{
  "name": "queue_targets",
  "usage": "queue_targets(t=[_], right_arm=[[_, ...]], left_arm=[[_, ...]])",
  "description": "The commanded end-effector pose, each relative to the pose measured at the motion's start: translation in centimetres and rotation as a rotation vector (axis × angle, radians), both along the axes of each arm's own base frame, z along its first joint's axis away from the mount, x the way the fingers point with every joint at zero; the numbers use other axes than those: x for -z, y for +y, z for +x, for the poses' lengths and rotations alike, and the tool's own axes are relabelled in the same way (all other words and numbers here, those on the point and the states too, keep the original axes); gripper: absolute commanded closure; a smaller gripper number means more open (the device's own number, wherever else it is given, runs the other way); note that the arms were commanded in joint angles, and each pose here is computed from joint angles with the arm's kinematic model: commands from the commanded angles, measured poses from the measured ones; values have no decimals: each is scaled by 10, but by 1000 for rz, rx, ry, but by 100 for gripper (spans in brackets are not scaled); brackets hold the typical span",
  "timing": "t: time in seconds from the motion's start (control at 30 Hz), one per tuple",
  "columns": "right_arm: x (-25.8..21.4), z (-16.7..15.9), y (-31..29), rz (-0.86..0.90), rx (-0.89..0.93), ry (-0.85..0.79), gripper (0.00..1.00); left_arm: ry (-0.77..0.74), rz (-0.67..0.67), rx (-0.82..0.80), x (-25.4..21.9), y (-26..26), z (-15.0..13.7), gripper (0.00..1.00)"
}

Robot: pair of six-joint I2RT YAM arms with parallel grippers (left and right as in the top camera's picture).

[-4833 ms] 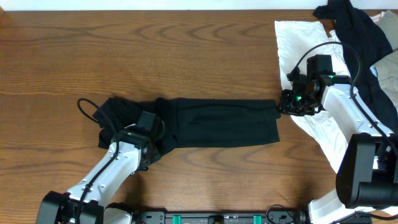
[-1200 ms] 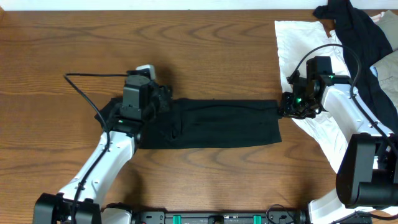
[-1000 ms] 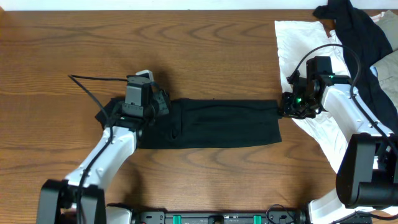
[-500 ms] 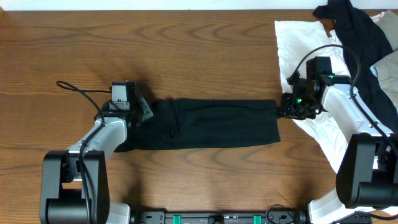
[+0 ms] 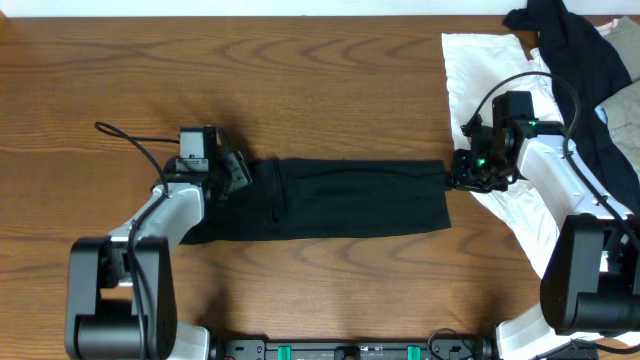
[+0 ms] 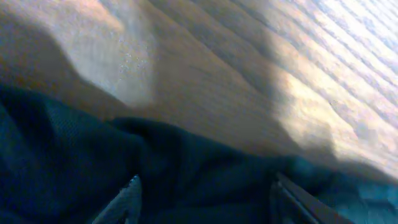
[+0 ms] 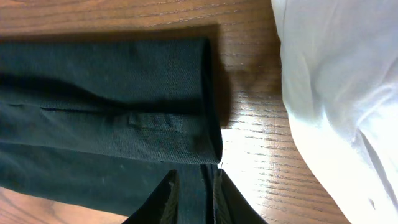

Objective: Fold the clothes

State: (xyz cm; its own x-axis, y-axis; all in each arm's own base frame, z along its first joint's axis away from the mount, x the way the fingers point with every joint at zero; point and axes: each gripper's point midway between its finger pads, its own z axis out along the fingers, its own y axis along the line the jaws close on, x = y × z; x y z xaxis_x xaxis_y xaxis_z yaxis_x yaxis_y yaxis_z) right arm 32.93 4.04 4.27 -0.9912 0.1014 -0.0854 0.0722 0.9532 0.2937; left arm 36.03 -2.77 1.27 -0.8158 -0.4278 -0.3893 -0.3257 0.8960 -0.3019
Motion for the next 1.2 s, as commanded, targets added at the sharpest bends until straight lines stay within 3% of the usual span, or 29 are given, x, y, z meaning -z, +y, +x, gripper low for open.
queue_targets(t=[0.0,0.07,0.2,0.37,0.57,0.8,1.17], right_arm=[[-5,1,-4,-11,-7,-21,82],[-5,1,-4,-11,-7,-21,82],[-5,2,-4,-11,-8,-26,82],[-5,3,-4,-13,-23,-33,82],[-5,4,-5,-25,-39,-40,81],[-5,5,-7,-35,-37,-45,81],[-5,6,-7,-34,-36,-50,76]], left_arm=[[-105,-5,50,-39,-3,1,29],[-234,53,16,-82,8,8,23],[-313,154,-71,-112,32,7,22],[-210,129,-166,-86,47,-6,22],[-47,133,-163,-35,48,-18,21],[141,45,-114,13,30,-41,22],[48,116,21,-6,31,-16,27]])
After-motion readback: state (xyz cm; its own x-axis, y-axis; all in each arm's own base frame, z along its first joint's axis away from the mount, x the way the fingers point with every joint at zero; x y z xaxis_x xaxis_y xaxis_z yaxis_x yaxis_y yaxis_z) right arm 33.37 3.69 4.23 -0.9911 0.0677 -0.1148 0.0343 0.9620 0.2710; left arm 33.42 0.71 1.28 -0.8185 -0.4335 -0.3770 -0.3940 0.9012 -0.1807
